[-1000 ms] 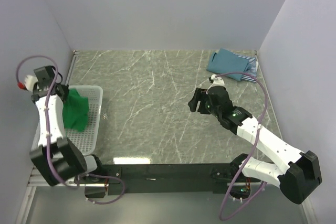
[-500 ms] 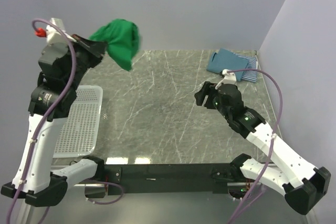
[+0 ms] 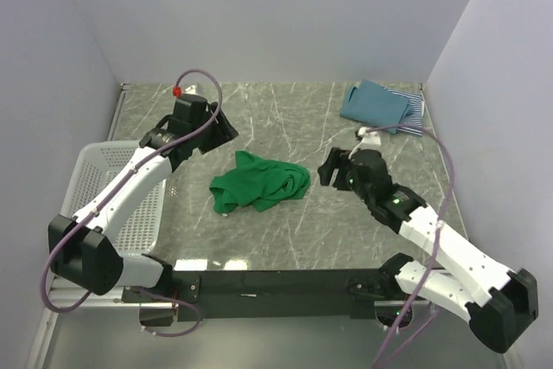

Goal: Fold and stack the tank tops

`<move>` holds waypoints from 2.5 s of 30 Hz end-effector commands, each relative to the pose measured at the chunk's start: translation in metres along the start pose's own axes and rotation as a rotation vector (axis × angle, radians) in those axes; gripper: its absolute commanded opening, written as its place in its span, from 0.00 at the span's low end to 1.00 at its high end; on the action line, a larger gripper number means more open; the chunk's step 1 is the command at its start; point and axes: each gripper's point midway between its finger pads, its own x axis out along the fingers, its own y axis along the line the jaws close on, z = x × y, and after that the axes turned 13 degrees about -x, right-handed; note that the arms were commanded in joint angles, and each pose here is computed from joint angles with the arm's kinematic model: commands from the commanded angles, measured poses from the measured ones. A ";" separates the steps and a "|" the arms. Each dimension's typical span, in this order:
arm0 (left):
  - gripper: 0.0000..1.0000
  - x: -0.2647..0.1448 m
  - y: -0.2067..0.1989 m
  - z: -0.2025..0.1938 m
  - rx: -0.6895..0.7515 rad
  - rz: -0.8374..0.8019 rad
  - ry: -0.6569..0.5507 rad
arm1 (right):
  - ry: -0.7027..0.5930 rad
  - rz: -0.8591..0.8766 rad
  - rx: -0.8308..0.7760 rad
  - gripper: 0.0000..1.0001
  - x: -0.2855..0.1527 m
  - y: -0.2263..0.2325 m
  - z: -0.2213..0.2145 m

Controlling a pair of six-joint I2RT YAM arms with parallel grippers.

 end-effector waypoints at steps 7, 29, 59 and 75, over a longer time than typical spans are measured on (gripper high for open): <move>0.51 -0.013 0.063 -0.053 -0.132 0.032 -0.012 | 0.132 0.061 -0.010 0.77 0.044 0.027 -0.069; 0.59 0.018 0.157 -0.125 -0.167 0.235 -0.013 | 0.227 0.049 -0.412 0.73 0.095 0.166 -0.131; 0.01 0.045 -0.030 0.117 -0.012 0.050 -0.289 | -0.007 0.153 -0.254 0.00 -0.044 0.099 0.006; 0.66 0.056 -0.040 0.091 -0.006 -0.015 -0.155 | 0.160 0.011 -0.235 0.62 0.007 0.067 -0.079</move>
